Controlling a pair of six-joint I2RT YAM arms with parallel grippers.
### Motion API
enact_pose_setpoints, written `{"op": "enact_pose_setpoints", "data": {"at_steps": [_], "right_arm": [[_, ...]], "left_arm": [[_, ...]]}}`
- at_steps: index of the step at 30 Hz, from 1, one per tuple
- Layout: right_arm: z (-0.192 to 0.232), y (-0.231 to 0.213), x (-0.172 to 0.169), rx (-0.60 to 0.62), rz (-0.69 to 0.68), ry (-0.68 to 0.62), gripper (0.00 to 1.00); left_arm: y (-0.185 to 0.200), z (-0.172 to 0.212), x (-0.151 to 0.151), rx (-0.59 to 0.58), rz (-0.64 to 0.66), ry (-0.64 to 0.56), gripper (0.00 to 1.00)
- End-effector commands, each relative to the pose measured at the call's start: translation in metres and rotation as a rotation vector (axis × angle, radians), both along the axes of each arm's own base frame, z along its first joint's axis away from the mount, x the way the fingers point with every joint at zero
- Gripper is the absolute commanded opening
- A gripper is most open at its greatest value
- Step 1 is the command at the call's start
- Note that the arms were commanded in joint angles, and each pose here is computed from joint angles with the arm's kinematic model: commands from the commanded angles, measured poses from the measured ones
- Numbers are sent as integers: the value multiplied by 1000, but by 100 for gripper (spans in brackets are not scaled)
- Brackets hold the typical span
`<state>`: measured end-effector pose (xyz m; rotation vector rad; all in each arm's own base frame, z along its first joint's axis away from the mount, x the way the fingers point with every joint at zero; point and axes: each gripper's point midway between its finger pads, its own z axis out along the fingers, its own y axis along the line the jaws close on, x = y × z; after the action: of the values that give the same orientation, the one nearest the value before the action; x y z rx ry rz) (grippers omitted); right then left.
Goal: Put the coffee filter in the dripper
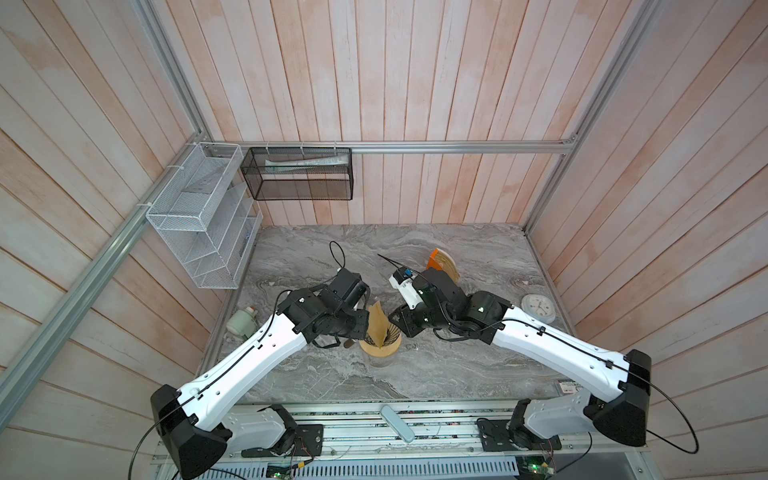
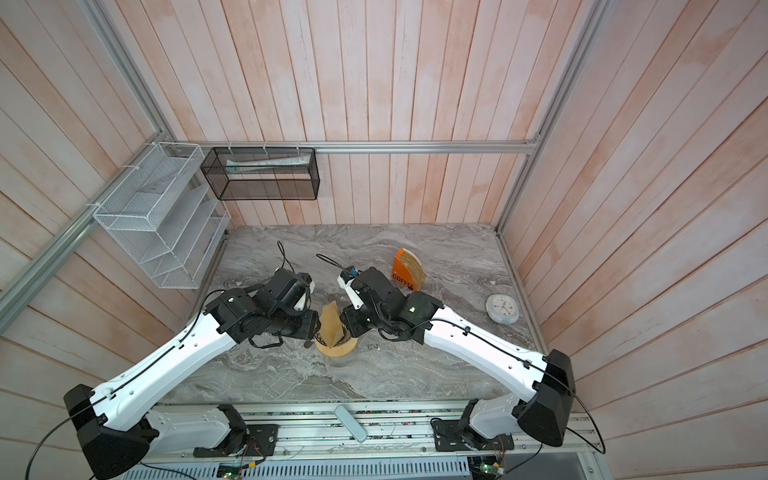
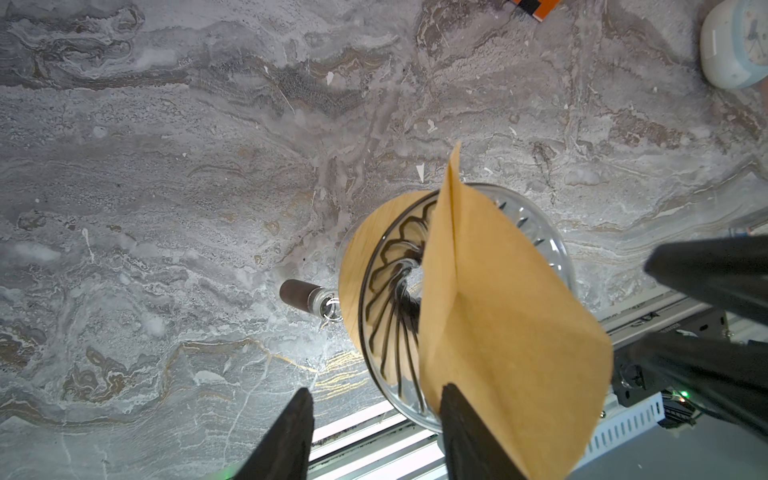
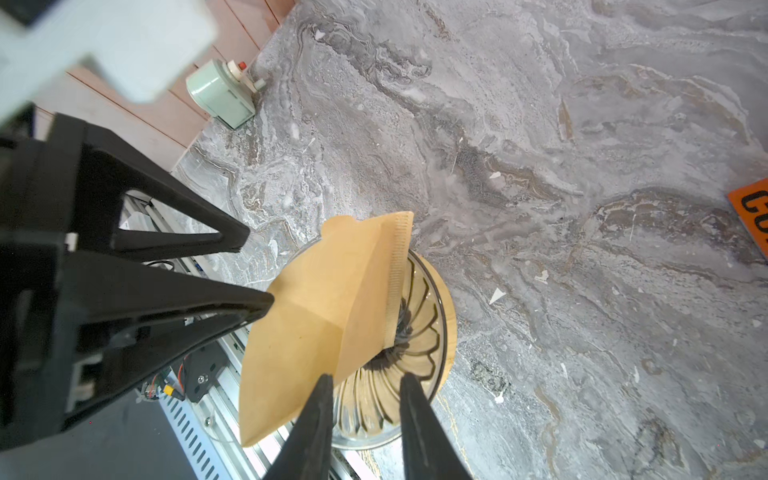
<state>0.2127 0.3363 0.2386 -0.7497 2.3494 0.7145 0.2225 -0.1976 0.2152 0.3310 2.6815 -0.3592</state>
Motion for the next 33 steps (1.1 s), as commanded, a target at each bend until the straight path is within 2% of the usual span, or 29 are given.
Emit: {"op": "enact_pose_setpoints", "data": {"at_steps": [1, 13, 33], "right_arm": [[9, 1, 5, -8, -10, -26, 29], [15, 6, 8, -2, -8, -28, 28], [-11, 10, -1, -46, 37, 33, 27]], "left_arm": [[-2, 5, 4, -32, -3, -32, 52], [1, 1, 6, -30, -1, -28, 52], [1, -2, 5, -41, 0, -23, 52]]}}
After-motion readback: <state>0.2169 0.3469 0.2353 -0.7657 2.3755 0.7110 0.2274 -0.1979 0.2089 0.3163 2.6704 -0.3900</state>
